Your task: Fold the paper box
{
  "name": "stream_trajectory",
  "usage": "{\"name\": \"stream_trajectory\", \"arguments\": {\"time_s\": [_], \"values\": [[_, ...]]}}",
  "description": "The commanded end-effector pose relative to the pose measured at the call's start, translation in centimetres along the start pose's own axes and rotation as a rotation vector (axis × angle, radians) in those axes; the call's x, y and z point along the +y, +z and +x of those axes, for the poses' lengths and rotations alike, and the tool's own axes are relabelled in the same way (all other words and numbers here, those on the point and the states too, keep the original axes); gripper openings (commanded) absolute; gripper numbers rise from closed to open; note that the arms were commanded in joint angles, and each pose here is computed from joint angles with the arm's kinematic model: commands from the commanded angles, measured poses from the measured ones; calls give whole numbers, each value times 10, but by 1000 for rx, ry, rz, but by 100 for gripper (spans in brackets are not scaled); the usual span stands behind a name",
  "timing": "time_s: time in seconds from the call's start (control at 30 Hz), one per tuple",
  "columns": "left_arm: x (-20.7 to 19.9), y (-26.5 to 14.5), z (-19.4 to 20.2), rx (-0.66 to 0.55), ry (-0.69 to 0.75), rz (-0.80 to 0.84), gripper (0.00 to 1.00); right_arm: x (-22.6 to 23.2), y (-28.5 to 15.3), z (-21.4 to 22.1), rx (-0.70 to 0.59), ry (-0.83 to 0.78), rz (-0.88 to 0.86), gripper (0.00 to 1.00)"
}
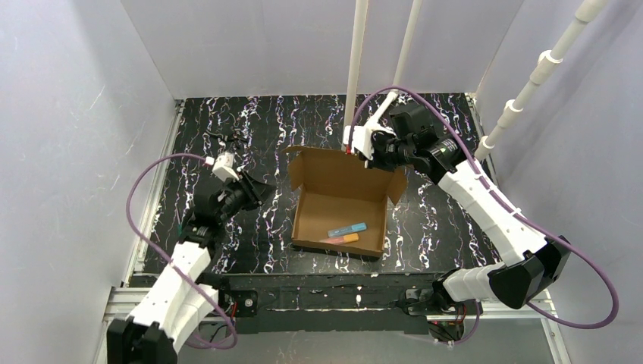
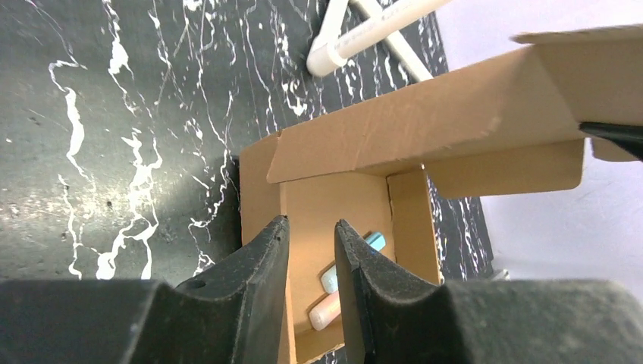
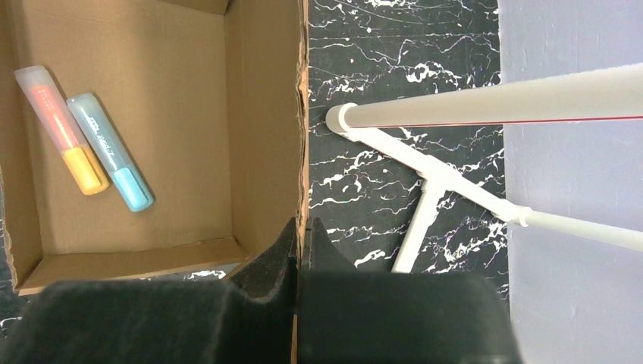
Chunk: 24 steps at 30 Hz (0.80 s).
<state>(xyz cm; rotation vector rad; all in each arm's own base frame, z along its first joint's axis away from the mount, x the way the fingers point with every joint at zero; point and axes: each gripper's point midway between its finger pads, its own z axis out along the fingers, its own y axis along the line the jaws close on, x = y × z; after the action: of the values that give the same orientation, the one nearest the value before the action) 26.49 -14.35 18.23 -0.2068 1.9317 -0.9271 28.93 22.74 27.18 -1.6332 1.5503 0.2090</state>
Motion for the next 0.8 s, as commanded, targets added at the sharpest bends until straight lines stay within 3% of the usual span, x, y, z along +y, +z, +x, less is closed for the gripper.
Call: {"name": "stream_trajectory", "arguments": {"time_s": [0.0, 0.5, 0.77], "values": [[-21, 16, -6, 83, 21, 89, 27, 3, -10, -15, -75, -20, -16, 1], [-41, 62, 9, 216, -72, 252, 24, 6, -8, -21, -109, -6, -64, 1], [-49, 66, 22, 251, -95, 286, 24, 10, -3, -19, -108, 12, -86, 1]]}}
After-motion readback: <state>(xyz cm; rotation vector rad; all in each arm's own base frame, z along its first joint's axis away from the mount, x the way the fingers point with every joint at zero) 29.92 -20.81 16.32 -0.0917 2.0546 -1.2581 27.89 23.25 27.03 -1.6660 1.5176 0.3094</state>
